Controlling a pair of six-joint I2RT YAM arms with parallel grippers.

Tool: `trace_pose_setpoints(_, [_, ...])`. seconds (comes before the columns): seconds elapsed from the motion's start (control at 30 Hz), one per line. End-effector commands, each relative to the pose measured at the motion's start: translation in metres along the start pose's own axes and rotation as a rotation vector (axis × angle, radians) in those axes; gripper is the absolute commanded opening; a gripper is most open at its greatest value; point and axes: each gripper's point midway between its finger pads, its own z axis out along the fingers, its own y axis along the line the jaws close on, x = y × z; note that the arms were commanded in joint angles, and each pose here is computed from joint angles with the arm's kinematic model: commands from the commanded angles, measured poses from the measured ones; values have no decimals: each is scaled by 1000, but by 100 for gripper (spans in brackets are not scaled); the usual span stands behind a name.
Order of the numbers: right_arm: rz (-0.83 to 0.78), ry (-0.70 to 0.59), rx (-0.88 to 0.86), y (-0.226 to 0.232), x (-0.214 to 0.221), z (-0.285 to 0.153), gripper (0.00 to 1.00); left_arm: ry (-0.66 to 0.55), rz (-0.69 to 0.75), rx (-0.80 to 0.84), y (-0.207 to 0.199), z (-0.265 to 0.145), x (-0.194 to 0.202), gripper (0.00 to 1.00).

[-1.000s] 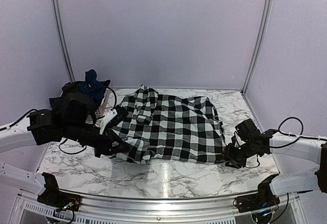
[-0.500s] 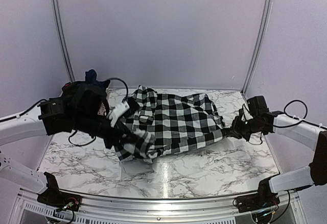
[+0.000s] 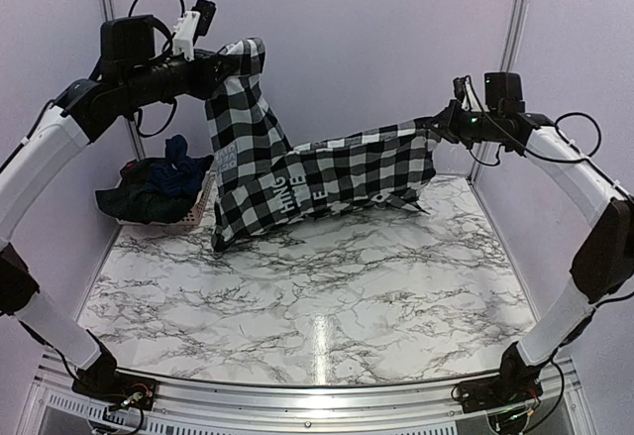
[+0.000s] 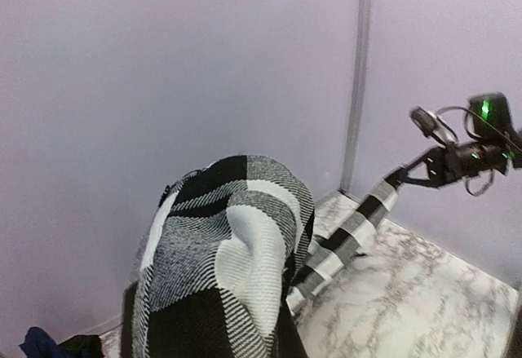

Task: Fold and stack the mixed laundry pile
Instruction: Fold the flattened shirt at the center of the board.

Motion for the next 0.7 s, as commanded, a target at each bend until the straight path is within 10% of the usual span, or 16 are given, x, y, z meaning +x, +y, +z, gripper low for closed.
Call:
trace_pose_setpoints(0.0, [-33,38,-27,18,20,-46,0,-32,45,348,-66,-58,-2,0])
trace_pose_setpoints(0.37, [240,391,136,-62,246,-104,0,508,-158,658,-175,-152,186,0])
trace_pose_setpoints(0.67, [267,476,195,-87,271,-81,0,570,-90,348,-106,-92,219,0])
